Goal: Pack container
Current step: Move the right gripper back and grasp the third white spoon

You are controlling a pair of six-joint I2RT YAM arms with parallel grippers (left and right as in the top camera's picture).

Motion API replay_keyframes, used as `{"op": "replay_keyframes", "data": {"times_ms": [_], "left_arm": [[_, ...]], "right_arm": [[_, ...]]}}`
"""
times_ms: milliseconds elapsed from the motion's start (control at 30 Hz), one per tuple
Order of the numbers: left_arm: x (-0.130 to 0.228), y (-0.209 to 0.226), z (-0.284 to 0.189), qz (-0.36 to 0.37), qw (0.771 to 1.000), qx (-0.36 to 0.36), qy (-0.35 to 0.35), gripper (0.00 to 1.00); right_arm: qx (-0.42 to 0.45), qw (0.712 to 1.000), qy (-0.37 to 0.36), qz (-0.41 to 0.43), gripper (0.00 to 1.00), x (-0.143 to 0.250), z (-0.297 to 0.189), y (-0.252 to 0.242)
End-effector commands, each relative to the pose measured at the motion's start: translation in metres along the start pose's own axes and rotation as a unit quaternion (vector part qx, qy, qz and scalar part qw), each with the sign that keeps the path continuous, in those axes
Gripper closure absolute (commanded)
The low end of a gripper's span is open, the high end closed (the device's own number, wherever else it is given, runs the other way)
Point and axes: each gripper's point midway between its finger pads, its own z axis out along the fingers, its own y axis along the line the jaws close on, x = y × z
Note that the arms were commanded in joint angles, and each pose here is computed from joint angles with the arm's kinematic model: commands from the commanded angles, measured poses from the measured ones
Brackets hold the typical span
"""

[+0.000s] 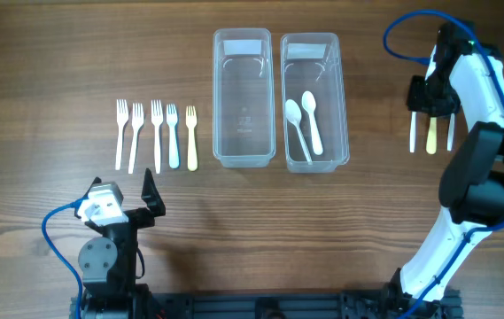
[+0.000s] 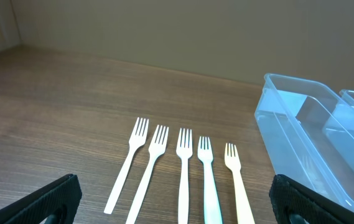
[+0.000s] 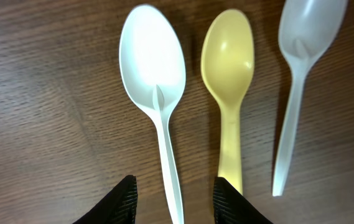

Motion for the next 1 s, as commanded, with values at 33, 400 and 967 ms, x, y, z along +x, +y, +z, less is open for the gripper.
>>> {"op": "replay_keyframes", "data": {"times_ms": [33,400,967], "left_arm": [[0.000,0.001,0.000,0.009,1.000,-0.002,-0.003,0.00],[0.000,0.001,0.000,0.009,1.000,-0.002,-0.003,0.00],[0.000,0.001,0.000,0.009,1.000,-0.002,-0.003,0.00]], "right_arm": [[-0.013,0.999,0.024,-0.017,0.62,0.014,0.025,0.007],[-0.014,0.999,0.023,-0.032,0.61,0.027,0.051,0.010],[-0.040,0.998,-0.010,-0.049,0.62,0.013,0.053,0.020]]}}
